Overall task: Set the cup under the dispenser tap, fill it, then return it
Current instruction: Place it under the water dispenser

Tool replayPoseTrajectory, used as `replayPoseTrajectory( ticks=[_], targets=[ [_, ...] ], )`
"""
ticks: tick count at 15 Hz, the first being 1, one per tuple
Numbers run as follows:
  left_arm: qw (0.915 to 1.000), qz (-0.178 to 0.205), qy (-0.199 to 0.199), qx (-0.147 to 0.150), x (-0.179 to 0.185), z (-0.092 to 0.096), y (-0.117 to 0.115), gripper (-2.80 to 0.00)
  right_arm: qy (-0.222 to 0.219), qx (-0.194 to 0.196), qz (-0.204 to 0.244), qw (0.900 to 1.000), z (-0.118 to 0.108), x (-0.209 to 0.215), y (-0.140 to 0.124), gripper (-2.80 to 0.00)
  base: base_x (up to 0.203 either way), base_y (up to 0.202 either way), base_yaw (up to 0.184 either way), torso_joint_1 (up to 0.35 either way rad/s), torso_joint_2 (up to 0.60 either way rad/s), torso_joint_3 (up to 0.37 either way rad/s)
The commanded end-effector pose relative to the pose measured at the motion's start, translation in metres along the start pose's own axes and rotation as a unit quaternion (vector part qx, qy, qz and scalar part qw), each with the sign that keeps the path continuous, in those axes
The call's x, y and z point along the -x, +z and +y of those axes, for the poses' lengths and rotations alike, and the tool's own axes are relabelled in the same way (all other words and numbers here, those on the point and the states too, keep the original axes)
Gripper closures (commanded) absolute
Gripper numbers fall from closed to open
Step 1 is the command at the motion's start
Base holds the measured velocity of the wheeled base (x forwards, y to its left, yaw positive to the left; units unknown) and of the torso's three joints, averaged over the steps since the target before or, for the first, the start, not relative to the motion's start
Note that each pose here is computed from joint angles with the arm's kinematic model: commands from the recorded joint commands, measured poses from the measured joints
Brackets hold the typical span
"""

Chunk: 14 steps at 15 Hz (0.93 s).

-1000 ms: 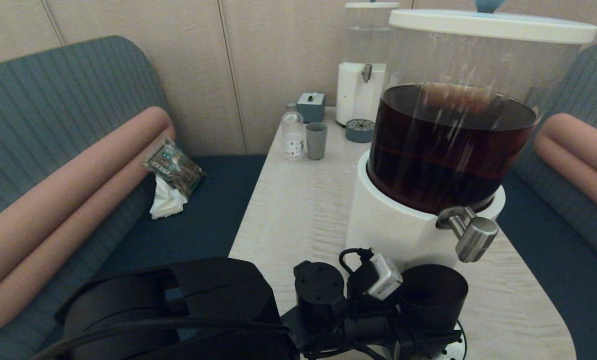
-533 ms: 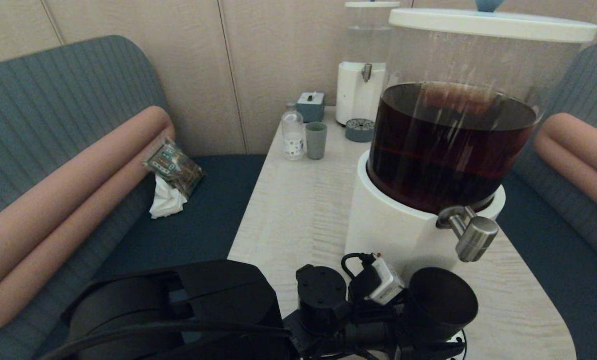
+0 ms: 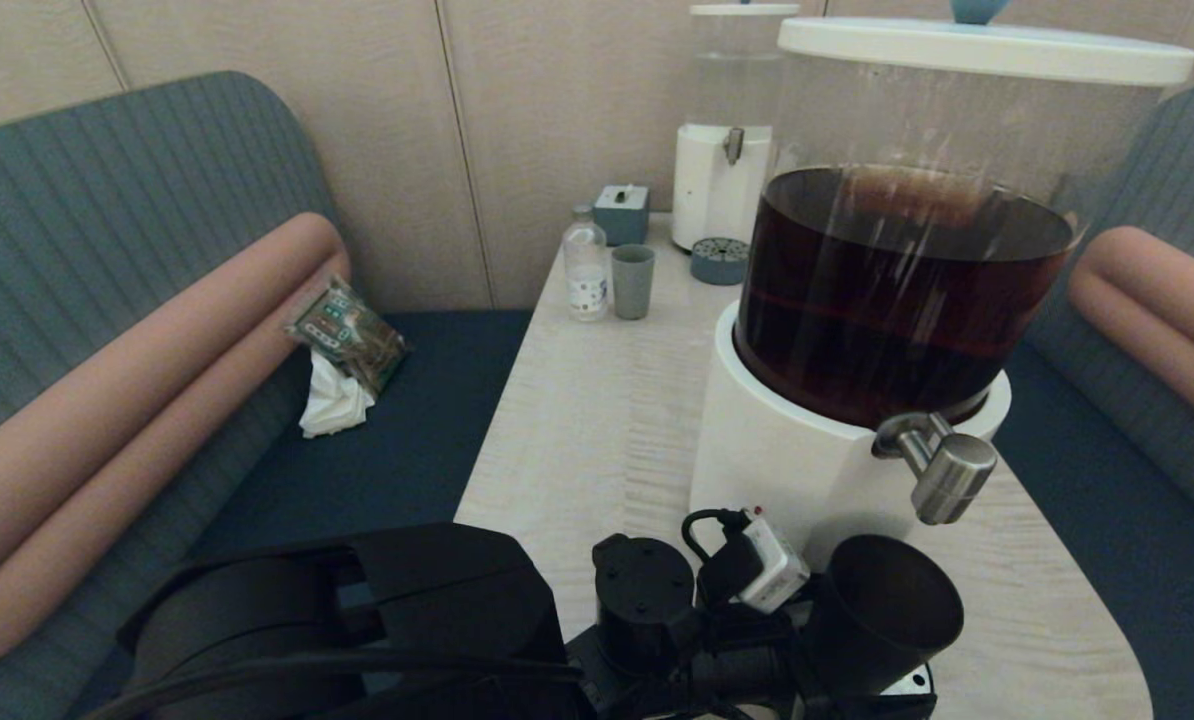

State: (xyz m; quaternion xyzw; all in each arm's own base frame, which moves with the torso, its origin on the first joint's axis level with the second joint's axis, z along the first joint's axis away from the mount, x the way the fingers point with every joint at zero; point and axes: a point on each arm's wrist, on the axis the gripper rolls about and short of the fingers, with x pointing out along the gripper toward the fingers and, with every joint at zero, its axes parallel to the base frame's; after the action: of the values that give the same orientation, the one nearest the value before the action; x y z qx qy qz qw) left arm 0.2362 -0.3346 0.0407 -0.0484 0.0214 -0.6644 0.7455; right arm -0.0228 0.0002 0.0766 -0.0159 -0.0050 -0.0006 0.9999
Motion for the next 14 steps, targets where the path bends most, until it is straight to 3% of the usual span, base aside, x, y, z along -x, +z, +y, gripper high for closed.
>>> replayPoseTrajectory(
  ticks=[1, 14],
  targets=[
    [1.0, -0.004, -0.004, -0.002, 0.002, -0.003, 0.005, -2.8, 0.0, 0.0, 0.001, 1.0, 0.0, 0.0, -0.002, 0.0, 0.0, 0.0, 0.0, 0.0, 0.0, 0.0],
    [0.9995, 0.023, 0.016, 0.015, 0.032, -0.021, 0.014, -2.8, 0.001, 0.0, 0.001, 1.0, 0.0, 0.0, -0.002, 0.0, 0.0, 0.0, 0.0, 0.0, 0.0, 0.0]
  ],
)
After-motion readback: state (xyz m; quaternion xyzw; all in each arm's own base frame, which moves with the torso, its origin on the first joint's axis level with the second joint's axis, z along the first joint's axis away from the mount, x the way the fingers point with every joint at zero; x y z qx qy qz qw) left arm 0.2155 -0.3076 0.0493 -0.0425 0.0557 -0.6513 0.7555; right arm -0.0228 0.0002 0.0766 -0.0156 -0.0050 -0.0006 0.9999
